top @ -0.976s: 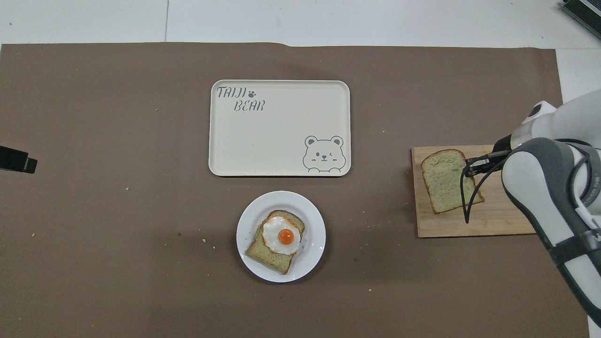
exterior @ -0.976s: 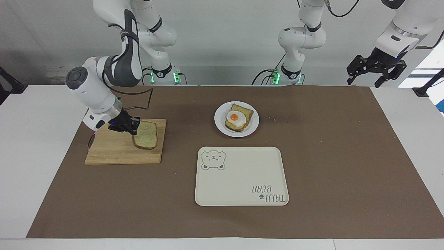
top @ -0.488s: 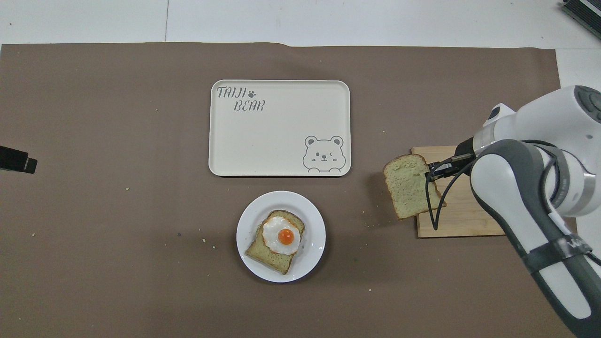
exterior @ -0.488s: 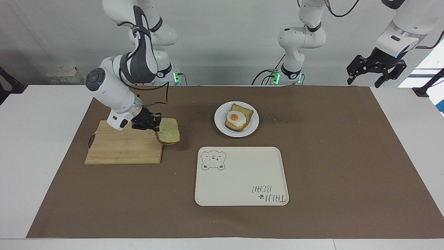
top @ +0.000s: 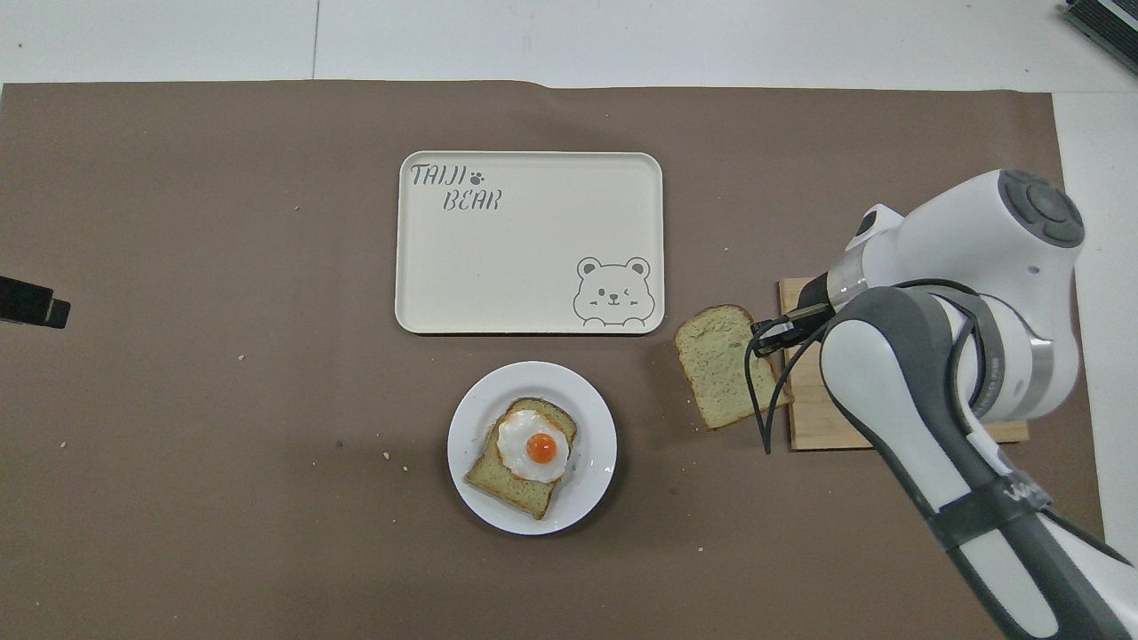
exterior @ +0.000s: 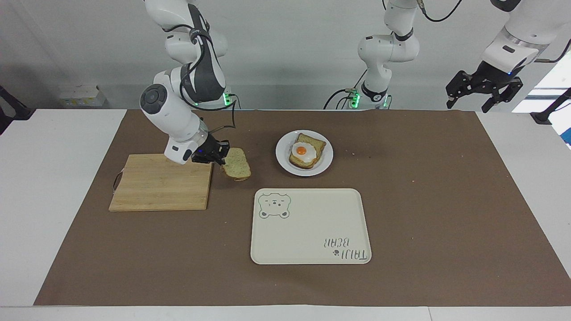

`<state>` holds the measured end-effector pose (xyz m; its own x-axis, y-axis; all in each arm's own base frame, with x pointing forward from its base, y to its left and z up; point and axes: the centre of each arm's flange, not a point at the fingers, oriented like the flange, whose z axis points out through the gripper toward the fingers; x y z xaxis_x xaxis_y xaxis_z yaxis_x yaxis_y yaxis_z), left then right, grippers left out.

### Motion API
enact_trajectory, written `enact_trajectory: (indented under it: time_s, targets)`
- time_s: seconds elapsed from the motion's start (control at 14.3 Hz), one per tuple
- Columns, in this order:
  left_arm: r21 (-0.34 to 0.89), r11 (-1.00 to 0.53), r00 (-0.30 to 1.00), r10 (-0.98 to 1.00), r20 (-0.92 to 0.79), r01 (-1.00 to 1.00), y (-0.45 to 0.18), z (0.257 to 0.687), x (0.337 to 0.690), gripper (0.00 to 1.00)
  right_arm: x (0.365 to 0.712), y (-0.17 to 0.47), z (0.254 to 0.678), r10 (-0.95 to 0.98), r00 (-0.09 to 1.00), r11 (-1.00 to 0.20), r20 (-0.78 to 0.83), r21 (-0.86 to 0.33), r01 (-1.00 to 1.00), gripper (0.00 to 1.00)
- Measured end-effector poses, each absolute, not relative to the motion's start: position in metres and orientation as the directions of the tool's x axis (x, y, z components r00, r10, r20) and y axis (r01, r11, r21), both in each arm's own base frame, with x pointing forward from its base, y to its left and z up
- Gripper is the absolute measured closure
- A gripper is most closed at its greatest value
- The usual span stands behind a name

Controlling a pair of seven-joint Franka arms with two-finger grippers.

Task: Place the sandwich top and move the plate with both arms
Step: 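Carry the bread slice with the right gripper over the egg toast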

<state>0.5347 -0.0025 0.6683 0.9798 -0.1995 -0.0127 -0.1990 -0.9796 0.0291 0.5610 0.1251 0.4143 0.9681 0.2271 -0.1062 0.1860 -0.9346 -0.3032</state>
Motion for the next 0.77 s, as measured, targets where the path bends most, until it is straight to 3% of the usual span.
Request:
enact_trajectory:
  time_s: [0.77]
  targets:
    - [0.029,-0.980,0.980,-0.199,-0.013,-0.199,-0.003,0.668,0.535,0.00,0.527,0.255,0.420,-0.004,0.990,-0.927,-0.143,-0.371,-0.057,0.95]
